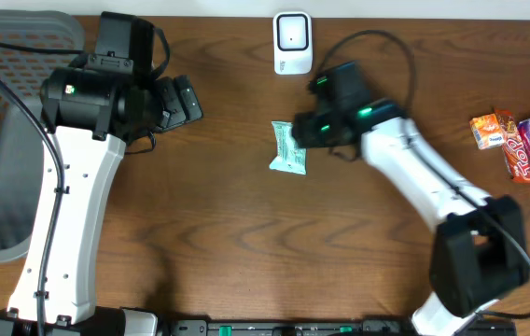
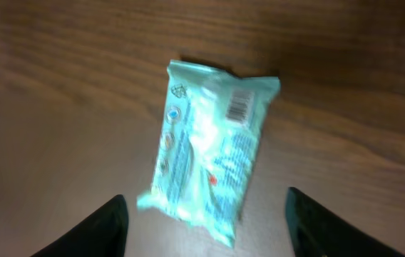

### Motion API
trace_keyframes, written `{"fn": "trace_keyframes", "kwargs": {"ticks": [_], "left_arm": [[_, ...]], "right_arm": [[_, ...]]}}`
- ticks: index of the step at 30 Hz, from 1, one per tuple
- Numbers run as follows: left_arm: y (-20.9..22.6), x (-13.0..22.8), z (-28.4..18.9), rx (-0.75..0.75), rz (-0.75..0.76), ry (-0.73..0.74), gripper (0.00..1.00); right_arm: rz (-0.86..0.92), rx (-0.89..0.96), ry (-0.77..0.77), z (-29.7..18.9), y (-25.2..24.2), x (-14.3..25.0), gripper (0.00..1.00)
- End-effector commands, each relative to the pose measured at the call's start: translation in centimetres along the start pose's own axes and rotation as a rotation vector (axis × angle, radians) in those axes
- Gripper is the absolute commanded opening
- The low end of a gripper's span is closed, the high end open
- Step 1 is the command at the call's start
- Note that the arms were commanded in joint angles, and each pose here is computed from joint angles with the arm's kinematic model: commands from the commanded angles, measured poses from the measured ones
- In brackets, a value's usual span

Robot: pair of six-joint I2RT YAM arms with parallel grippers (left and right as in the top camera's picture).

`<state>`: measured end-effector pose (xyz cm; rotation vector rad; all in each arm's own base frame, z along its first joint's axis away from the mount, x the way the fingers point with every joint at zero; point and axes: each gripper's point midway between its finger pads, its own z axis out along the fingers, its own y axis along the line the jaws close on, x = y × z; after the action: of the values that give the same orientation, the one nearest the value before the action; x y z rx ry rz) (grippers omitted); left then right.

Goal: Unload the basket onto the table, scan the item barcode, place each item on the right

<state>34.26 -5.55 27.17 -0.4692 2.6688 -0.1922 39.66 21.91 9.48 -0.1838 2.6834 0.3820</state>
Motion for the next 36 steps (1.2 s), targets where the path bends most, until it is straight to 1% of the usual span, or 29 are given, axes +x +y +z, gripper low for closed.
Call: {"fn": "trace_keyframes", "kwargs": {"ticks": [1, 5, 8, 14, 16, 17, 20, 25, 26, 28, 29, 31, 33, 36], "left_arm": [[0.3, -0.2, 0.2, -0.018, 0.003, -0.003, 0.98], [0.3, -0.2, 0.2, -0.018, 0.003, -0.003, 0.98], [0.3, -0.2, 0.2, -0.018, 0.003, -0.003, 0.98], [0.3, -0.2, 0.2, -0.018, 0.003, -0.003, 0.98], [0.3, -0.2, 0.2, -0.018, 0.003, -0.003, 0.98], [0.3, -0.2, 0.2, -0.018, 0.003, -0.003, 0.98], [0.3, -0.2, 0.2, -0.018, 0.003, -0.003, 0.98], [0.3, -0.2, 0.2, -0.018, 0.003, -0.003, 0.98], [0.3, -0.2, 0.2, -0.018, 0.003, -0.003, 0.98], [0.3, -0.2, 0.2, -0.018, 0.003, -0.003, 0.98], [0.3, -0.2, 0.2, -0.018, 0.003, -0.003, 0.98], [0.3, -0.2, 0.2, -0.018, 0.003, -0.003, 0.98], [0.3, -0.2, 0.2, -0.018, 0.003, -0.003, 0.98], [0.3, -0.2, 0.2, -0.018, 0.003, -0.003, 0.98]], "right_arm": [[0.003, 0.233, -0.078, 2.1, -1.0, 0.1, 0.69], [-0.051, 0.283, -0.112, 4.4, 0.7, 0.9, 0.7], [-0.08, 0.29, -0.122, 5.4, 1.6, 1.3, 0.68], [-0.112, 0.431, -0.157, 5.7, 0.1, 1.5, 0.6], [-0.119, 0.454, -0.139, 6.2, -0.5, 2.0, 0.6], [-0.121, 0.459, -0.118, 6.6, -0.8, 2.4, 0.57], [-0.127, 0.464, -0.068, 7.4, -1.3, 3.6, 0.44], [-0.144, 0.478, -0.013, 8.9, -1.7, 5.3, 0.44], [-0.133, 0.478, -0.001, 9.0, -1.7, 5.6, 0.4], [-0.104, 0.479, 0.013, 8.9, -2.0, 6.0, 0.25], [-0.095, 0.46, 0.028, 8.9, -1.9, 6.2, 0.15], [-0.076, 0.4, 0.061, 9.0, -1.2, 6.5, 0.01], [-0.047, 0.309, 0.094, 8.8, -0.1, 6.6, 0.01], [0.02, 0.084, 0.152, 7.9, 2.6, 6.2, 0.01]]}}
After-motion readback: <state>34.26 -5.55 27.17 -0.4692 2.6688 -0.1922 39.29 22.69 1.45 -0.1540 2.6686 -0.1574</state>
